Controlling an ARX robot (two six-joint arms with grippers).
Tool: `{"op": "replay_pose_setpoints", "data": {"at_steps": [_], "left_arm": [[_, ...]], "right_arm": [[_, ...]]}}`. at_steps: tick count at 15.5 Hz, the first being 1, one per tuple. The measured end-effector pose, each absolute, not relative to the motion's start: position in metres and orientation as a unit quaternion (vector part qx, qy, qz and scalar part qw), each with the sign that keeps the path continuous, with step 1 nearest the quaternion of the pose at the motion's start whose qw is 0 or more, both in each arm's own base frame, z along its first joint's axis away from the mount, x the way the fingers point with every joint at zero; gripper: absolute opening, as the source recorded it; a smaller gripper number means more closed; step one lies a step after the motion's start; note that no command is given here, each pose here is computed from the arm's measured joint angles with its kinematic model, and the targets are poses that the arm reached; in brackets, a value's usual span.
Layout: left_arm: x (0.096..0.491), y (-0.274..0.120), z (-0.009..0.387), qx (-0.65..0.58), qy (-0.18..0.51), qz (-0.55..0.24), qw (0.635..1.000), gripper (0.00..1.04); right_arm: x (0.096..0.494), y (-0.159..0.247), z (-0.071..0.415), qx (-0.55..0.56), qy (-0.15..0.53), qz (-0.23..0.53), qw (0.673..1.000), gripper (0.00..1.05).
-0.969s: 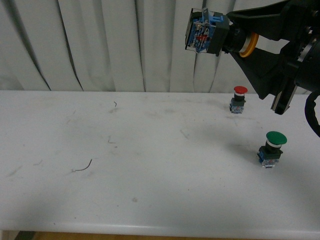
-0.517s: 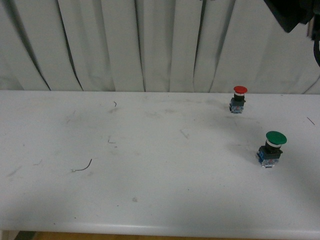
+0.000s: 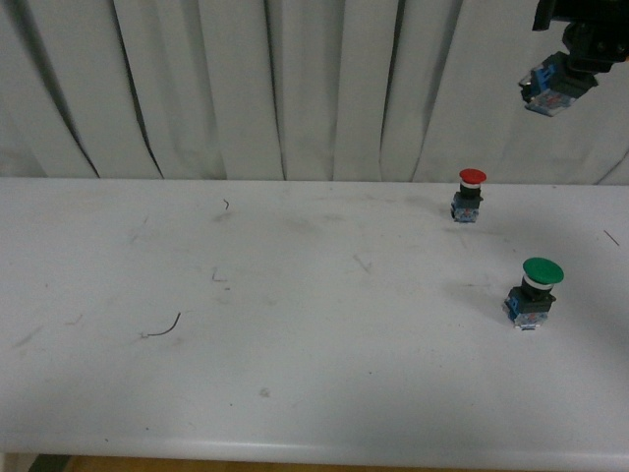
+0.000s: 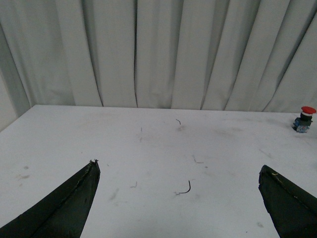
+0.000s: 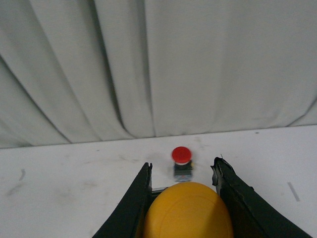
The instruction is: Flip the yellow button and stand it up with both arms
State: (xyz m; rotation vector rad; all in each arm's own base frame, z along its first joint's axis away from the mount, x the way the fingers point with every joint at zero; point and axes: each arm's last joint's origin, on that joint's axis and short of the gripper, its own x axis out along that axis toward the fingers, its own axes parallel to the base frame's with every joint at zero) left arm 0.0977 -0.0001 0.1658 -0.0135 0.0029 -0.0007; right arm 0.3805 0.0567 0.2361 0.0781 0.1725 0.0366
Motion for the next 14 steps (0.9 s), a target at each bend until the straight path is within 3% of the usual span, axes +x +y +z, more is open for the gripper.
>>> {"op": "replay_pose_setpoints", "data": {"at_steps": [1,2,5,14], "left_arm": [[0.098,0.0,0.166,-0.007,0.001,-0.001,1.0,0.98],[0.098,0.0,0.166,-0.007,0.001,0.0,1.0,0.98],[0.098,0.0,0.166,-0.007,0.001,-0.001,1.0,0.98],[0.098,0.0,0.166,-0.007,0.001,0.0,1.0,0.98]], "right_arm": [[0.386,0.057,0.235,0.012,0.103,0.008,0.995,0.34],[0.41,0.057,0.205,-0.029,0.187,-0.02,0.982,0.34],[0.48,0.052,0.153,-0.089,0.284,-0.045,0.954,0.34],[0.496,0.038,0.143,-0.105,0.291,-0.054,0.949,0.34]]}}
